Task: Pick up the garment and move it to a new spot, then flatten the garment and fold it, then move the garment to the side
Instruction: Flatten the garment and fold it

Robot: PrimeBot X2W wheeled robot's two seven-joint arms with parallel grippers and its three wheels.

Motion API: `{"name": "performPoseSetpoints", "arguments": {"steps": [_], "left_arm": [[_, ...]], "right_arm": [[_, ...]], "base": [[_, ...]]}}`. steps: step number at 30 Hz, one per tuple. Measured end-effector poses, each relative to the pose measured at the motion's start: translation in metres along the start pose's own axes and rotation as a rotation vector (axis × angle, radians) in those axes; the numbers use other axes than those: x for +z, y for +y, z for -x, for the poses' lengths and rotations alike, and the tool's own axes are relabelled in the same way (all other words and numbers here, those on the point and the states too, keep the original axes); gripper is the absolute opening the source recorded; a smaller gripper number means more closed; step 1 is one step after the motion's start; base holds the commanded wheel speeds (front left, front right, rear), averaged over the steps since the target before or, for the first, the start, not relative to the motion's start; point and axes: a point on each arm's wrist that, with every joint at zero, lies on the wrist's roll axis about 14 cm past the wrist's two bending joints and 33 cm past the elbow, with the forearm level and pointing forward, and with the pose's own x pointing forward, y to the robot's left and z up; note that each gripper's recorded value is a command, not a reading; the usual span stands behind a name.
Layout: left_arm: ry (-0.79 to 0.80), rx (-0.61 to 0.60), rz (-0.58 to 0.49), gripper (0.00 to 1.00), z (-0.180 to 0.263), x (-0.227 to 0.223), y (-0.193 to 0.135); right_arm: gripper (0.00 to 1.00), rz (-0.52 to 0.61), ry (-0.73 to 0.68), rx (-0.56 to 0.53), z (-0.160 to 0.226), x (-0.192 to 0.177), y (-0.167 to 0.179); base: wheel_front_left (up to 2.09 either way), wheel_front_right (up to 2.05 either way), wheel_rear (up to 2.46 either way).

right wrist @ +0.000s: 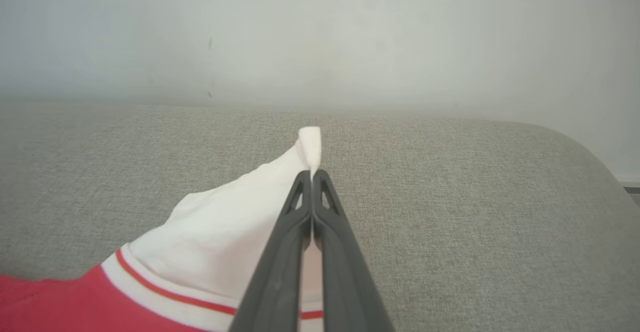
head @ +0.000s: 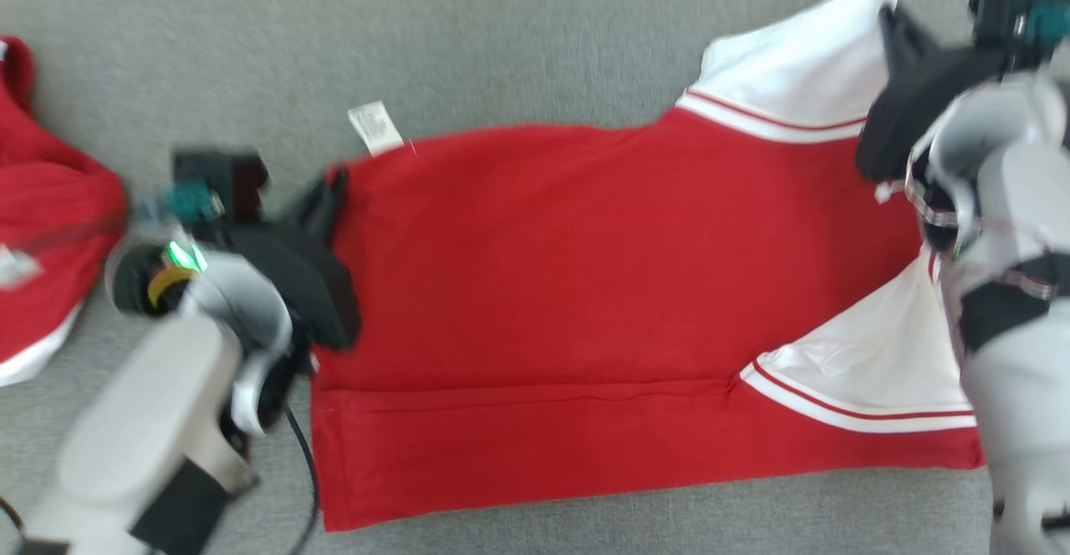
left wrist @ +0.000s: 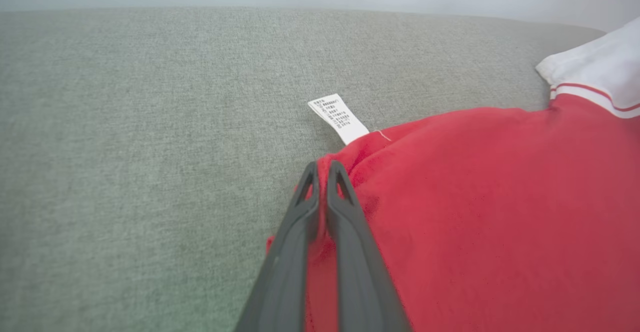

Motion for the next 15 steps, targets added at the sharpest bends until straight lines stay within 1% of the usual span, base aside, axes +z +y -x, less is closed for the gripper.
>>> {"name": "performPoseSetpoints", "arguments": {"steps": [3,7,9,15], "left_arm": [[-0.025,0.005,0.013,0.00,0.014,-0.007,-0.007],[-0.087,-0.010,0.040,0.00,0.030,-0.008,-0.019],[-0.107,-0.005,0.047,0.00,0.038,-0.009,-0.021],[-0.133,0.014,0.080,0.00,0.054,-0.017,-0.027]], "right_arm": [[0.00,-0.037,-0.022,0.024,0.019,-0.002,0.006],[0.00,-0.070,-0.043,0.031,0.048,-0.007,0.002],[0.00,-0.095,-0.037,0.038,0.065,-0.013,0.002],[0.00,-0.111,0.023,0.038,0.113,-0.037,0.002]], "base": [[0.00,0.00,0.00],[0.00,0.00,0.00],[0.00,0.00,0.00],[0.00,0.00,0.00]]}}
